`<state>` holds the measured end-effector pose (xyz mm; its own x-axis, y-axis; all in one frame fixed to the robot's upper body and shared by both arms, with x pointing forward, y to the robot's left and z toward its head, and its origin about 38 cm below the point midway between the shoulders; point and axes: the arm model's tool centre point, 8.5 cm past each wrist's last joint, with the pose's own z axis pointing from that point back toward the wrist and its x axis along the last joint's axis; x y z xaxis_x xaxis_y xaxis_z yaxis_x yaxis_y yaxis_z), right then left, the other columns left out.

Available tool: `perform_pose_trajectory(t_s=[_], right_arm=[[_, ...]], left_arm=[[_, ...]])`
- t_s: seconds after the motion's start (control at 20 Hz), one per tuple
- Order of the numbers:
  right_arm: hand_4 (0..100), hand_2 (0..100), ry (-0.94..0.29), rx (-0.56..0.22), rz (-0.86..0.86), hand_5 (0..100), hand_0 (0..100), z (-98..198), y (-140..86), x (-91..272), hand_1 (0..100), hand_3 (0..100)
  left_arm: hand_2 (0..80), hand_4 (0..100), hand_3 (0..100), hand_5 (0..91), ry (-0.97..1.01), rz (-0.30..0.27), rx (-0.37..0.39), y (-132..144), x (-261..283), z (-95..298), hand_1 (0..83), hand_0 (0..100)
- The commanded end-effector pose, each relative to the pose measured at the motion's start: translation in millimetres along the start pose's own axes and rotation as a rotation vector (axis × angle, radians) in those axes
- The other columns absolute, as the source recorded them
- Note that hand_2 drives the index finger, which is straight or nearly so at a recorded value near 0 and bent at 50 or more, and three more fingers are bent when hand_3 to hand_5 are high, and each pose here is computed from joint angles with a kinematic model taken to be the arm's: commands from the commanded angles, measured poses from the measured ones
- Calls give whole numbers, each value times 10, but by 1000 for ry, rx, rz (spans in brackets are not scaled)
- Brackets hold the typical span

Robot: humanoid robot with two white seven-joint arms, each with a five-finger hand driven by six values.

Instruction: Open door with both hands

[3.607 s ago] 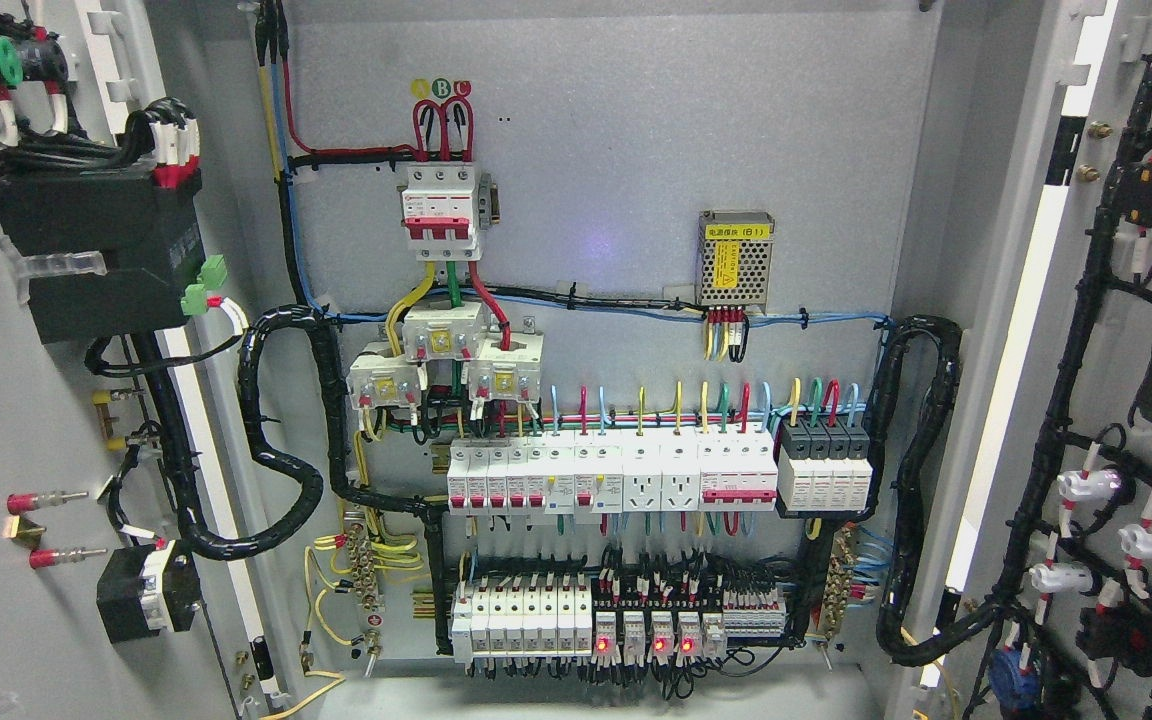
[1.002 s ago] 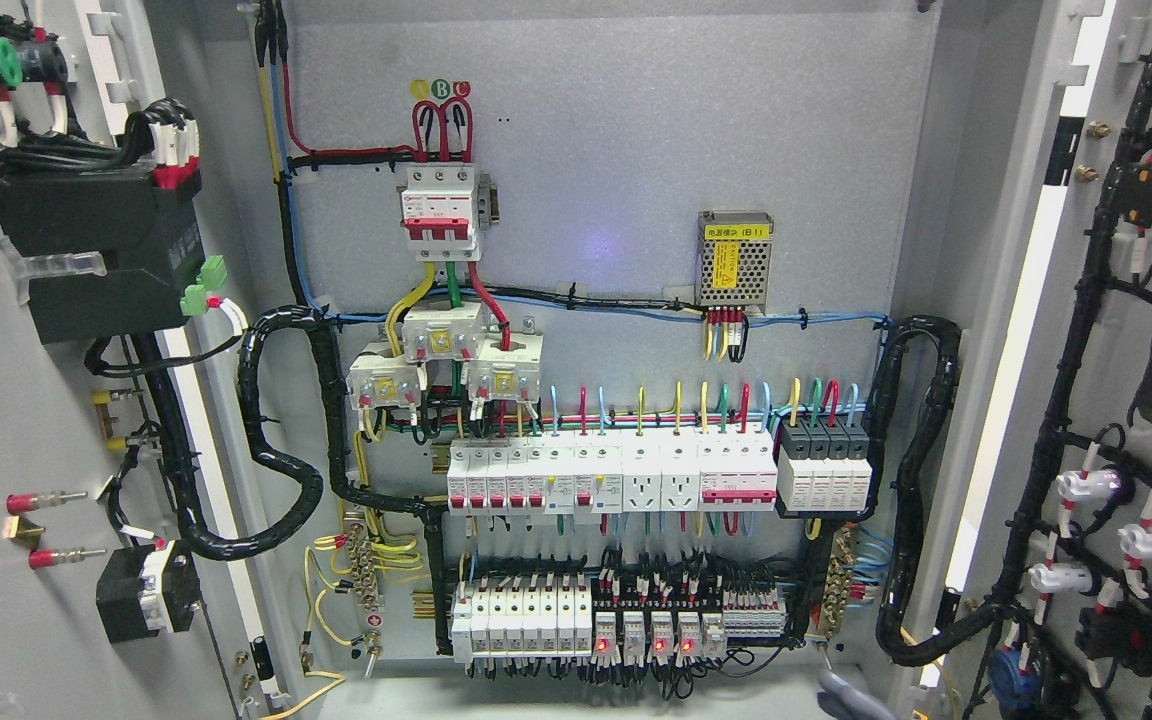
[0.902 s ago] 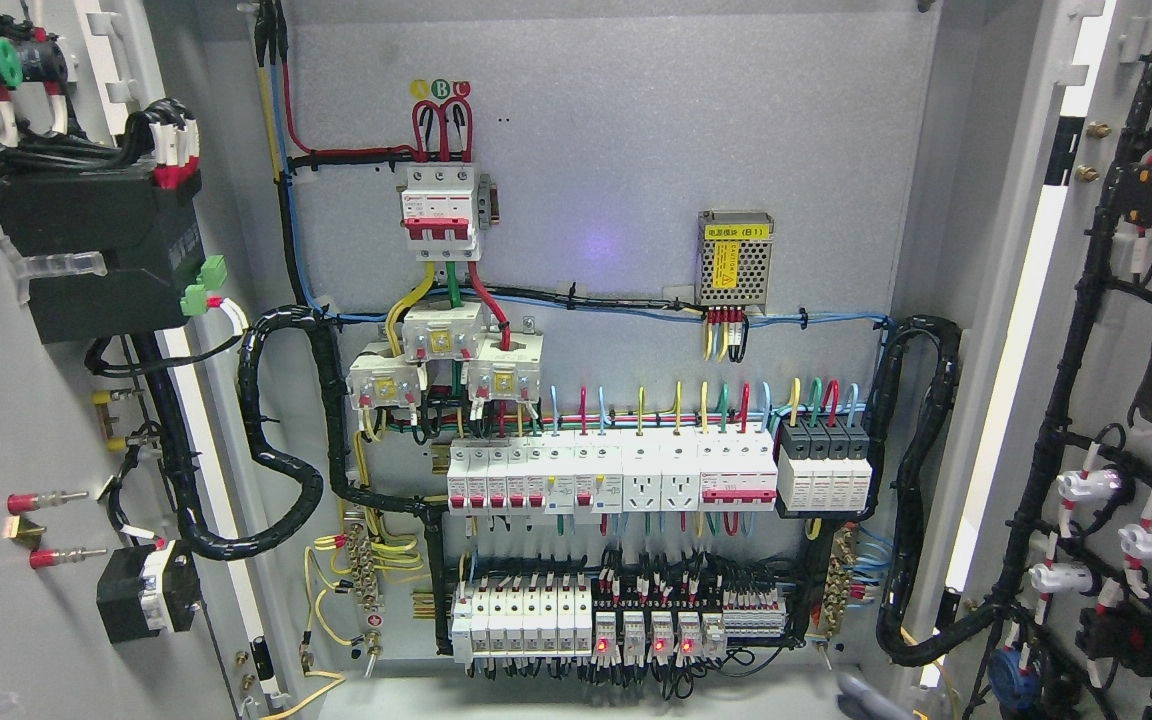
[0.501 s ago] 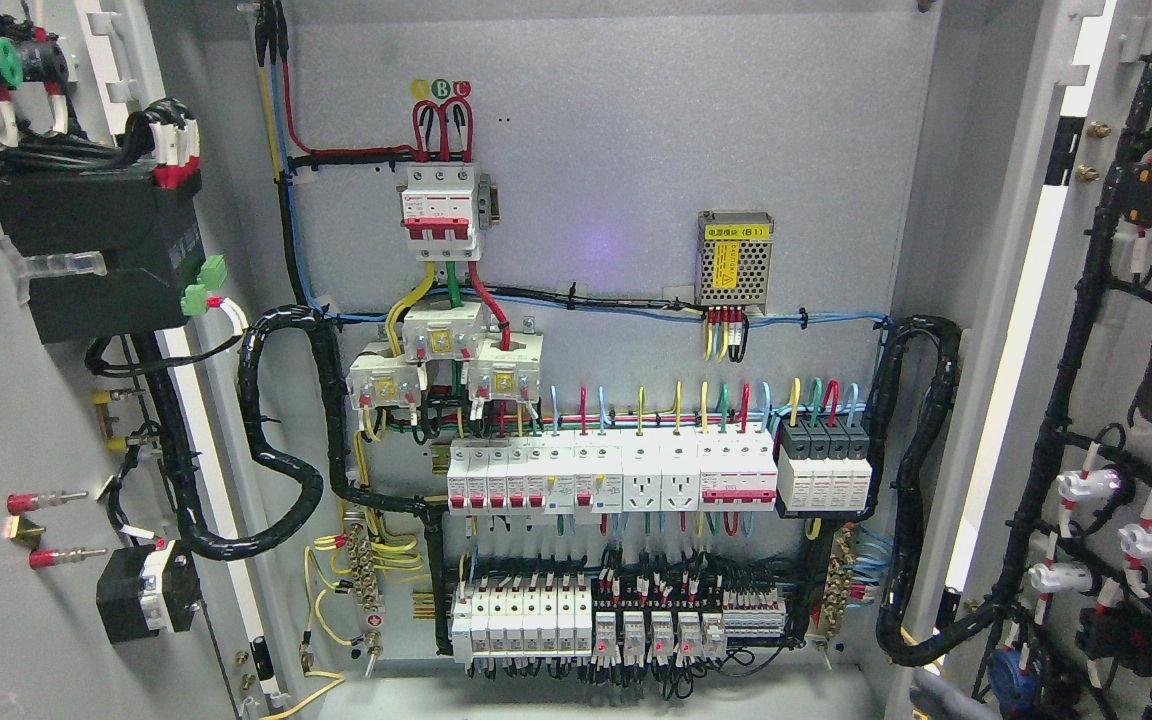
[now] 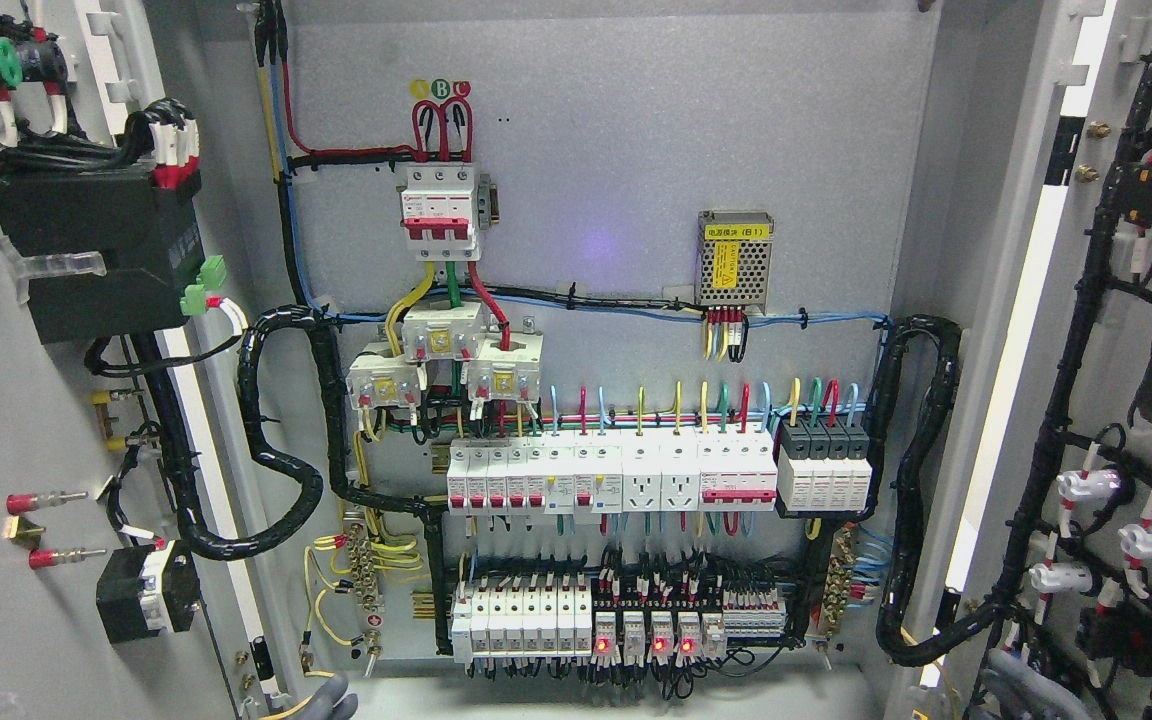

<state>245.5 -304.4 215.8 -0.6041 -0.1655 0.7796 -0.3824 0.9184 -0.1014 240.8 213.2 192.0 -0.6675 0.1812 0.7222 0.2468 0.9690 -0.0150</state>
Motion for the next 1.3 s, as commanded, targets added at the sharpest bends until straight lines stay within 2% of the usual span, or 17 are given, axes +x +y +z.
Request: perform_pose_trajectory(t_s=[0.0, 0.05, 0.3, 0.75, 0.95, 1.25], right_arm=[[0, 0, -3, -37, 6, 0, 190, 45, -249, 140, 0, 0], [0, 0, -2, -43, 13, 0, 190, 54, -275, 148, 0, 0], [0, 0, 6, -63, 39, 0, 190, 105, -361, 182, 0, 0], [0, 0, 31, -109, 80, 0, 190, 230, -516, 244, 0, 0], [0, 0, 17, -181, 6, 0, 190, 322, -626, 296, 0, 0], [0, 0, 12, -201, 16, 0, 190, 357, -687, 352, 0, 0]], left_arm=[[0, 0, 0, 0, -32, -67, 52, 298, 134, 81, 0, 0], [0, 0, 0, 0, -36, -80, 63, 348, 150, 78, 0, 0], [0, 0, 0, 0, -24, -75, 82, 407, 139, 91, 0, 0], [0, 0, 0, 0, -23, -95, 118, 681, 226, 111, 0, 0], [0, 0, 0, 0, -27, -111, 130, 811, 278, 111, 0, 0], [0, 0, 0, 0, -25, -127, 158, 1032, 342, 112, 0, 0]])
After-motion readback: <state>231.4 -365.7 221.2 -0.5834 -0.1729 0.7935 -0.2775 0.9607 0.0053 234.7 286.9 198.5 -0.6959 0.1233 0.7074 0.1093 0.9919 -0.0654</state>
